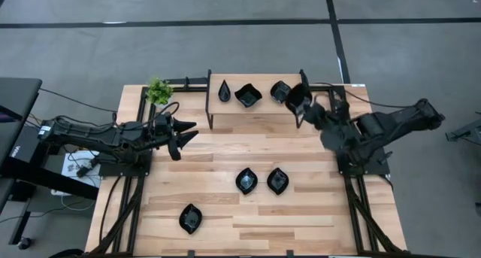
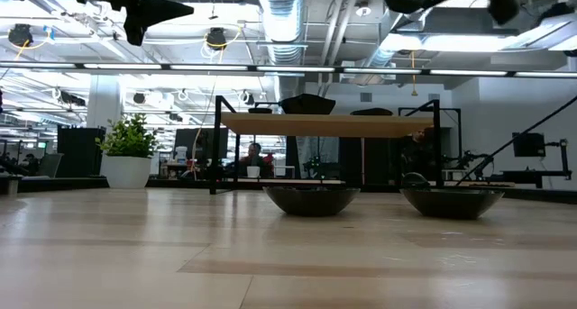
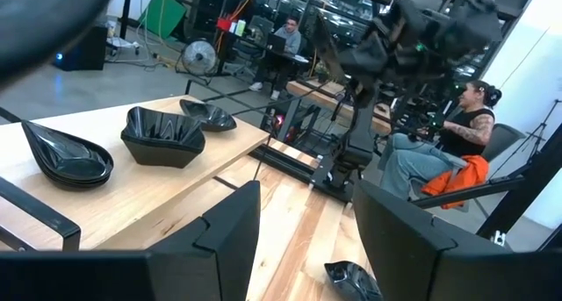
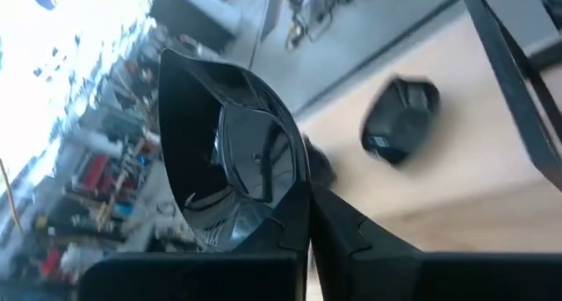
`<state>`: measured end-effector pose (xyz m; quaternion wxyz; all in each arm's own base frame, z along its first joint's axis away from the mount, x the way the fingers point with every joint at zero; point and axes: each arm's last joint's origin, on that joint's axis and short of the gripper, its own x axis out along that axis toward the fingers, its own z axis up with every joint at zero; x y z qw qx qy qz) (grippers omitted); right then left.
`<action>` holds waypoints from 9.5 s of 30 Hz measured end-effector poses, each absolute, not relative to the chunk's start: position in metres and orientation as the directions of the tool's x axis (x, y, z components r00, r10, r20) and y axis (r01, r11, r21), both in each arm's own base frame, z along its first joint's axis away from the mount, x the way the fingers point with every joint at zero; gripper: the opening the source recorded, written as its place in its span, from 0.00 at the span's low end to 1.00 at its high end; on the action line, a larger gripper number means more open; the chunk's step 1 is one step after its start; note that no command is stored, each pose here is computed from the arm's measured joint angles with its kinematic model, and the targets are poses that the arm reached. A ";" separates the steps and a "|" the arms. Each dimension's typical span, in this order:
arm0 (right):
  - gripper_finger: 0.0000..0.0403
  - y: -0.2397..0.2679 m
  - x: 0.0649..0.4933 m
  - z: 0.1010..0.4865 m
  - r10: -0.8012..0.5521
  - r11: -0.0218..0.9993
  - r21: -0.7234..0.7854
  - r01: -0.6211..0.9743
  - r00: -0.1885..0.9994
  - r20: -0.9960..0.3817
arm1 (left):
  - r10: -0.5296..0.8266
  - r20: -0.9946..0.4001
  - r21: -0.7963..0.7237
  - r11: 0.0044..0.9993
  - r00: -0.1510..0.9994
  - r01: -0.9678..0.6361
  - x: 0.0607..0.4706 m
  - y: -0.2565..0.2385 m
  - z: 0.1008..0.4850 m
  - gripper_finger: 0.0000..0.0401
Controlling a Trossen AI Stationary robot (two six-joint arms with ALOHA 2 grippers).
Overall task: Pick & Place Mini shaped plates
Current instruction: Stack the black leaf shaped plate on top of the black leaf shaped plate on the shelf, then stack the black leaf shaped plate on top of the black leaf shaped plates on the shelf
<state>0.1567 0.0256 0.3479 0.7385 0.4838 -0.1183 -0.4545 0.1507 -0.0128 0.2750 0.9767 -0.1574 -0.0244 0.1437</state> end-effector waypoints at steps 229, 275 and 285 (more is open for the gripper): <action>0.16 0.030 0.097 0.226 -0.117 0.908 0.406 0.103 0.993 0.009 | -0.279 -0.949 -0.249 0.364 0.150 -0.897 0.183 -0.163 0.187 0.46; 0.16 0.030 0.097 0.220 -0.112 0.872 0.474 0.119 0.993 -0.043 | -0.204 -0.967 -0.222 0.372 0.154 -0.901 0.203 -0.179 0.142 0.30; 0.16 0.030 0.097 0.220 -0.112 0.872 0.474 0.120 0.993 -0.044 | -0.209 -0.965 -0.230 0.367 0.161 -0.901 0.203 -0.179 0.144 0.06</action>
